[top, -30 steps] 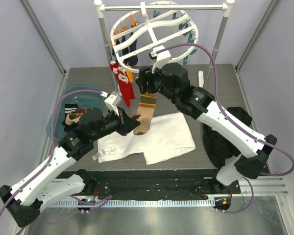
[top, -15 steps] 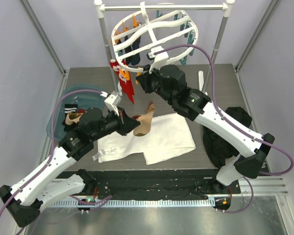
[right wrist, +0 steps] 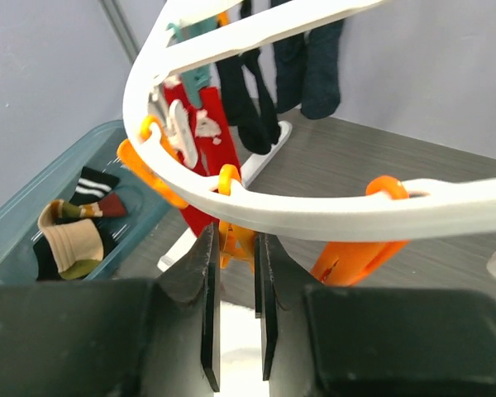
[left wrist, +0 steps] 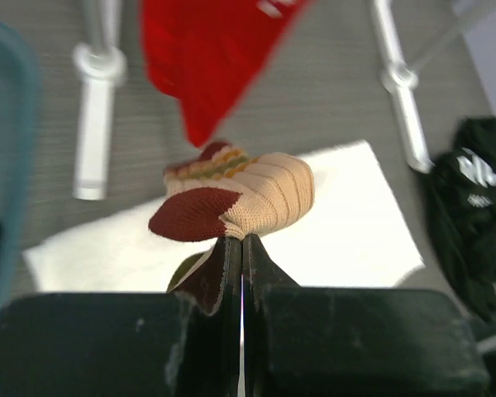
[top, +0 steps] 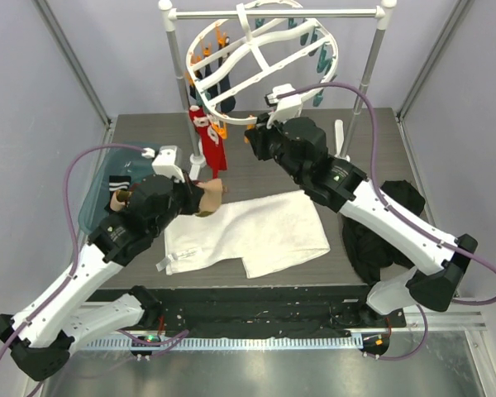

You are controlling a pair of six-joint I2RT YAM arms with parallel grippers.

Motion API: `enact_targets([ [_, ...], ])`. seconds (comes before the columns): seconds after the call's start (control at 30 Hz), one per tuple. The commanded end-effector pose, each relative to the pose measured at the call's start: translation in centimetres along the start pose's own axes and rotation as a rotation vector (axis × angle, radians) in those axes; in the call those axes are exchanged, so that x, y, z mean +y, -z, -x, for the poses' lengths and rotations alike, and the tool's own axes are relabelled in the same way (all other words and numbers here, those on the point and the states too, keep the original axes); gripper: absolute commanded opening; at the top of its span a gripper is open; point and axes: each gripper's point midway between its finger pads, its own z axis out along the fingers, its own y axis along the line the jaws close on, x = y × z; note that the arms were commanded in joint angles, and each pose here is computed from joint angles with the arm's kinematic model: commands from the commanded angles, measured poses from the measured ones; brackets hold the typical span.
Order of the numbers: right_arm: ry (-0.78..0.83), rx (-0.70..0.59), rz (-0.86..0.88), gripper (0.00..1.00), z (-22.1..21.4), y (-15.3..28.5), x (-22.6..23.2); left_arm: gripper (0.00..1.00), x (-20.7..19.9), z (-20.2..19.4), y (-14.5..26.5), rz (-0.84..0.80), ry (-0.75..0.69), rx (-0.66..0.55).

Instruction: Remove the socks clipped to the hanger

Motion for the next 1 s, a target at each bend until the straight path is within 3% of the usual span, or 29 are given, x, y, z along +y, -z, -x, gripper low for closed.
enact_targets([
  [0.0, -0.051, -0.133, -0.062, 0.16, 4.2, 2.0, -2.7, 0.0, 5.7, 5.3, 1.7, 0.319, -0.051, -0.14],
  [0.3, -0.042, -0.149, -0.101, 0.25, 4.5, 2.4, -6.0, 0.0, 15.9, 8.1, 0.5, 0.652, 0.085, -0.149],
  [0.8, -0.01, -0.113, -0.171, 0.3, 3.0, 1.7, -10.5, 0.01, 28.9, 7.0, -0.8, 0.932, 0.365, -0.08],
  [0.9, -0.01, -0.106, -0.16, 0.31, 2.7, 1.3, -10.4, 0.33, 29.5, 6.4, -1.2, 0.948, 0.383, -0.039],
  [0.93, -0.007, -0.101, -0.159, 0.32, 2.6, 1.1, -10.5, 0.55, 29.4, 6.3, -1.2, 0.944, 0.386, -0.023],
  [0.97, -0.008, -0.103, -0.152, 0.33, 2.7, 1.0, -10.3, 0.64, 29.2, 5.9, -1.1, 0.945, 0.387, 0.001],
])
